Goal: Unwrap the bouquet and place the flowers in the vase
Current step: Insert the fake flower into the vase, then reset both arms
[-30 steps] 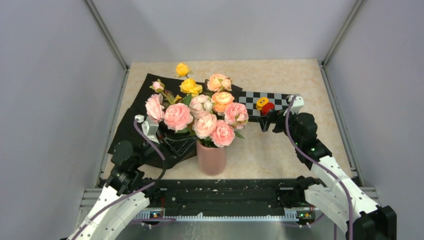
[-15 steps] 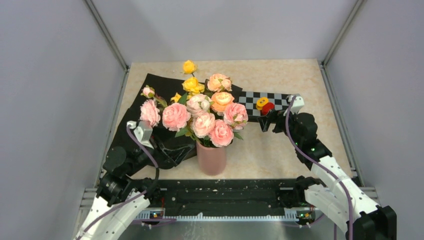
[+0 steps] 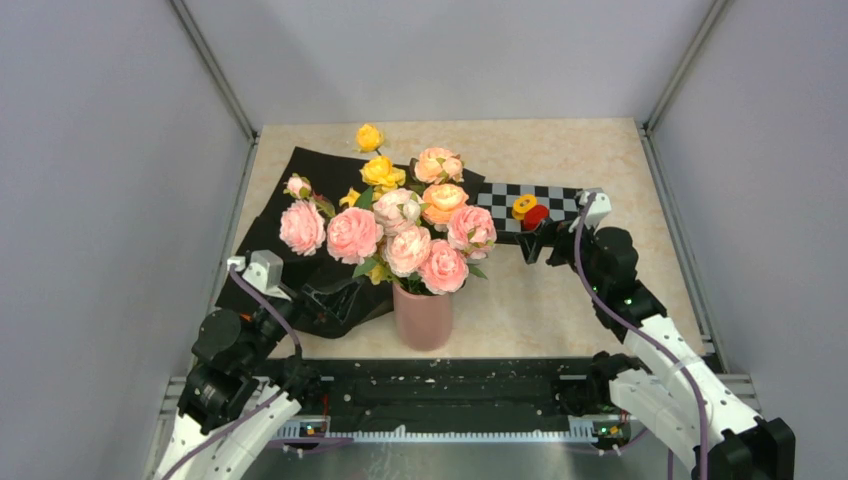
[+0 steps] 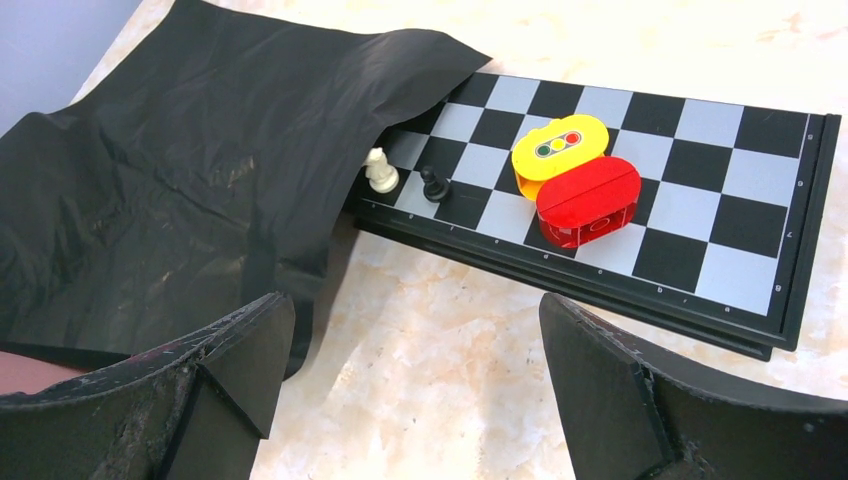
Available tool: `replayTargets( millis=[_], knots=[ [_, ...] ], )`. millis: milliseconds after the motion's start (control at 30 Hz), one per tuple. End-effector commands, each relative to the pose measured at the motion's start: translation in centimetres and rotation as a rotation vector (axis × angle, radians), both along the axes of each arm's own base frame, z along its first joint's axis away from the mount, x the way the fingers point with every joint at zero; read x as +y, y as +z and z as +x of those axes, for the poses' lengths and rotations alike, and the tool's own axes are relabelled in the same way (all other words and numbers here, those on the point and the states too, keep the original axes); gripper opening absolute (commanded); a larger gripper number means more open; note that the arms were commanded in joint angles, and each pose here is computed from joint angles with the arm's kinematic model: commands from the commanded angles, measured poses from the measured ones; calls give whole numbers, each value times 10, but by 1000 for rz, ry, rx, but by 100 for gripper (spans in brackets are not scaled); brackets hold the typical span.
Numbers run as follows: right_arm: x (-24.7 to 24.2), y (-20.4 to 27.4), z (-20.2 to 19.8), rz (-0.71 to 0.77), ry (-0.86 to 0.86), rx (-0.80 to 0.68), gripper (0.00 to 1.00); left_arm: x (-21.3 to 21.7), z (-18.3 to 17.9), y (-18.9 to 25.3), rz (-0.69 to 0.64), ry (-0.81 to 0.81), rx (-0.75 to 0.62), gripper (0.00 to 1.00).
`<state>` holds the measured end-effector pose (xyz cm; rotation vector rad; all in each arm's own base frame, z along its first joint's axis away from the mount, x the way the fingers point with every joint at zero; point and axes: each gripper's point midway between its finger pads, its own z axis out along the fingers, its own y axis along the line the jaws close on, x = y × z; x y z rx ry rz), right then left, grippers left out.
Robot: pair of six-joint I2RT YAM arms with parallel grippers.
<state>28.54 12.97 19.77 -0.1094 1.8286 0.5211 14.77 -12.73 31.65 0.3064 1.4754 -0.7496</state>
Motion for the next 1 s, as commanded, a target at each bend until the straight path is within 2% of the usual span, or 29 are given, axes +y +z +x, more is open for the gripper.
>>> replayTargets(
  millis=[0, 167, 433, 767, 967],
  knots=[
    [-3, 21, 2, 14, -9, -66, 95, 38, 14, 3, -3, 224, 6, 99],
    [-3, 29, 0, 22, -3, -73, 95, 56, 26, -6, 1, 348, 58, 99],
    [-13, 26, 1, 0, -58, -43, 95, 69, 49, -25, 88, 488, 174, 99],
    [-33, 31, 3, -24, -172, -5, 96, 74, 73, -48, 182, 578, 275, 99],
    [-39, 46, -1, -18, -201, -11, 96, 87, 89, -68, 168, 614, 380, 99]
  ],
)
